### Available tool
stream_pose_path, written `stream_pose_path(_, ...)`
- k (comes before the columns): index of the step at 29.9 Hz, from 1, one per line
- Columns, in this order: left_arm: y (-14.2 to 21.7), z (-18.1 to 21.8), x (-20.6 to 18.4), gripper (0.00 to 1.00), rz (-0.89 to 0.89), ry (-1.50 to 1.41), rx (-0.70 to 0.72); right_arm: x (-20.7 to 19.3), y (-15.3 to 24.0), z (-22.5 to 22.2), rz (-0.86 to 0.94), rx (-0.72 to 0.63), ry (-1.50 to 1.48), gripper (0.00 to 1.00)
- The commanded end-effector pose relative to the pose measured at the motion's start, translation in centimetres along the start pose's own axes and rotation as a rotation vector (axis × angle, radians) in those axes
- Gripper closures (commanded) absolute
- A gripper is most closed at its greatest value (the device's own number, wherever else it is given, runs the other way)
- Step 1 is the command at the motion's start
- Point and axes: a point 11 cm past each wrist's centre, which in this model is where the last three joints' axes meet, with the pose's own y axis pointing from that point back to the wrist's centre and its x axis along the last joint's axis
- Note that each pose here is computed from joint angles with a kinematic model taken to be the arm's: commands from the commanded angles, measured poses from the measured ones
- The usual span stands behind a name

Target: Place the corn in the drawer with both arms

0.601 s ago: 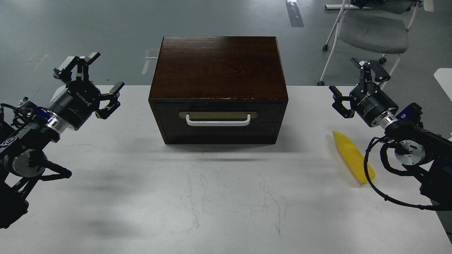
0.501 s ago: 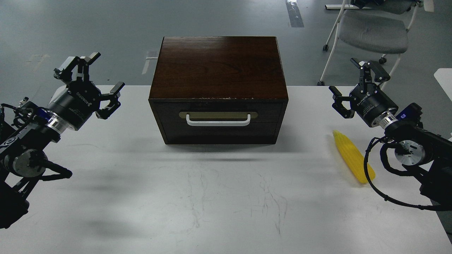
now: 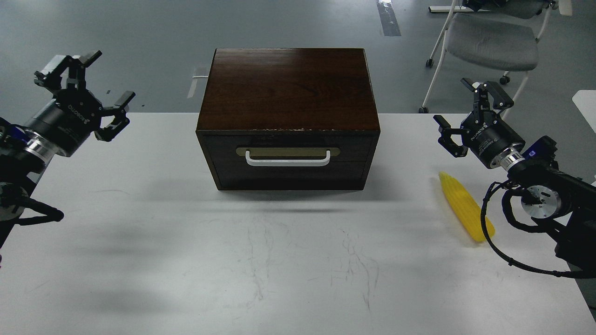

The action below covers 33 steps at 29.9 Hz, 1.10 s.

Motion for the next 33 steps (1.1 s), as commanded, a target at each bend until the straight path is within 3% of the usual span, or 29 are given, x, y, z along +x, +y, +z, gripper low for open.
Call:
stream_pose_path(1, -1.2, 5.8, 0.2, 0.02, -0.042, -0.169, -0.035, 0.1, 0.1, -0.2, 0.002, 0.001, 0.005, 0.0)
stream_pose_path(4, -3.2, 11.3, -2.5, 0.02, -0.141, -0.354, -0.094, 0.3, 0.1, -0.3, 0.005, 0.002, 0.006, 0.0)
stream_pose_path(5, -3.2, 11.4, -2.5, 0.02, -0.141, -0.355, -0.094, 0.3, 0.1, -0.3, 0.005, 0.002, 0.006, 0.0)
stream_pose_path(9, -5.3, 15.5, -9.3, 0.02, -0.335, -0.588, -0.164, 0.0, 0.0, -0.3, -0.004, 0.0, 0.005, 0.0)
stream_pose_path(16, -5.6, 17.1, -18.3, 0.02, -0.574, -0.913, -0.244, 0.1, 0.1, -0.2, 0.0, 0.003, 0.002, 0.0)
stream_pose_path(25, -8.5, 13.1, -25.4, 0.02, -0.803, -1.299, -0.218, -0.3, -0.2, 0.0, -0.006, 0.002, -0.002, 0.0)
stream_pose_path(29, -9.7, 9.3, -30.4, 0.02, -1.009, -1.491, -0.215, -0.2, -0.2, 0.0, -0.003, 0.005, -0.006, 0.0)
stream_pose_path(33, -9.4, 6.6, -32.5, 0.02, -1.159, -1.604, -0.225, -0.8, -0.5, 0.4, -0.014, 0.005, -0.016, 0.0)
